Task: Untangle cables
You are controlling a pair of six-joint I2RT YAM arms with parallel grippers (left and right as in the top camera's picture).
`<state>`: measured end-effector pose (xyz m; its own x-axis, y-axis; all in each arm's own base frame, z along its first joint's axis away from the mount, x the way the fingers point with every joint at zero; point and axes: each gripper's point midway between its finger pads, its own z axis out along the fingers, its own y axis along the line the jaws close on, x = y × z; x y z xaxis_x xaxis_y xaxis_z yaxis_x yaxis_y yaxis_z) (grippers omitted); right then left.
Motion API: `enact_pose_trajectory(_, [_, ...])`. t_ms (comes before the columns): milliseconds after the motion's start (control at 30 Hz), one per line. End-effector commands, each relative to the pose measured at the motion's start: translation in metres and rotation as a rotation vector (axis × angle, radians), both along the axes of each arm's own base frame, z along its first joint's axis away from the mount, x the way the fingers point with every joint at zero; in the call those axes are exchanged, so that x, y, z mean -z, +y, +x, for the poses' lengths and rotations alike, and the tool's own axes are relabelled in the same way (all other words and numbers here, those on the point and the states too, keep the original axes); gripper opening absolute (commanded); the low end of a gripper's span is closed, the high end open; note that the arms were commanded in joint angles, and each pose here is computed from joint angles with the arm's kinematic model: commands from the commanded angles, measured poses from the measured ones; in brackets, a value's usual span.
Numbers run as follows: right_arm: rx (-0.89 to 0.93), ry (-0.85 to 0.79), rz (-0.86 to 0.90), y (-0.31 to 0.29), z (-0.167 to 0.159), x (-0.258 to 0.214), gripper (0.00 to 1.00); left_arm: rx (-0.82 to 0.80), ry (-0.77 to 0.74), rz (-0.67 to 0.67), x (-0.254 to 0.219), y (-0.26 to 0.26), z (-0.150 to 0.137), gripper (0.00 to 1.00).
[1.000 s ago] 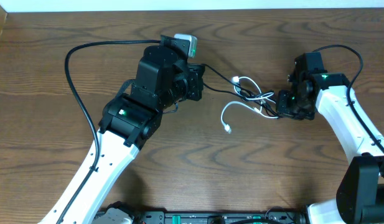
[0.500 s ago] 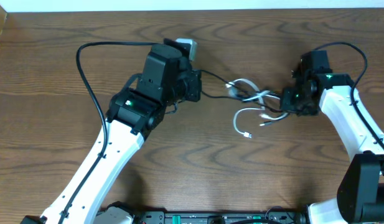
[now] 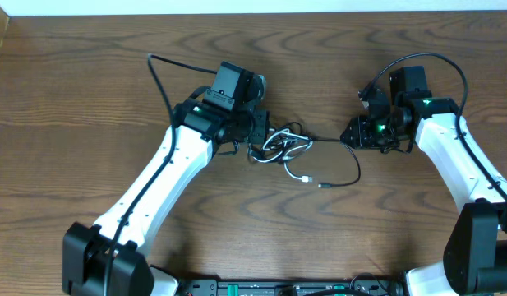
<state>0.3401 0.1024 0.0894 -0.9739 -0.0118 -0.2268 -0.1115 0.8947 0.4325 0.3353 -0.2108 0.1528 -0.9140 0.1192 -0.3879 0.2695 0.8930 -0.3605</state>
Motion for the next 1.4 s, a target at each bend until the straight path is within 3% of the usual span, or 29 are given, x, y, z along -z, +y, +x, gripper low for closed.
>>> enact_pose_trajectory(0, [-0.004, 0.014, 0.023, 0.004, -0.002, 0.004, 0.52, 0.037, 0.002, -0.034, -0.005, -0.008, 0.002, 0.5])
enact_pose_trajectory(100, [-0.004, 0.003, 0.024, 0.004, 0.001, 0.003, 0.6, 0.075, -0.065, -0.013, -0.01, -0.007, 0.01, 0.65])
enact_pose_trajectory(167, [0.002, -0.002, 0.026, 0.005, 0.003, 0.003, 0.63, 0.089, -0.118, -0.023, -0.019, -0.008, 0.018, 0.68])
enact_pose_trajectory(300, [0.002, -0.005, 0.027, 0.005, 0.003, 0.003, 0.67, 0.095, -0.186, -0.049, -0.043, -0.013, 0.028, 0.7])
enact_pose_trajectory(400, [0.002, -0.007, 0.026, 0.005, 0.004, 0.002, 0.69, 0.185, -0.217, -0.032, -0.043, -0.022, 0.023, 0.69])
enact_pose_trajectory(600, [0.004, -0.012, 0.023, 0.004, 0.005, 0.003, 0.71, 0.487, -0.23, 0.099, -0.003, -0.038, 0.006, 0.69])
enact_pose_trajectory(800, [0.004, -0.009, 0.023, 0.004, 0.004, 0.003, 0.72, 0.516, -0.174, 0.123, 0.049, -0.047, 0.022, 0.69])
enact_pose_trajectory(900, [0.004, -0.009, 0.023, 0.004, 0.004, 0.003, 0.72, 0.514, -0.187, 0.121, 0.06, -0.052, 0.031, 0.6])
enact_pose_trajectory(1100, [0.004, -0.009, 0.023, 0.004, 0.004, 0.003, 0.73, 0.507, -0.217, 0.123, 0.072, -0.058, 0.044, 0.52])
enact_pose_trajectory(1367, [0.004, -0.008, 0.023, 0.004, 0.004, 0.003, 0.73, 0.533, -0.141, 0.148, 0.097, -0.054, 0.033, 0.3])
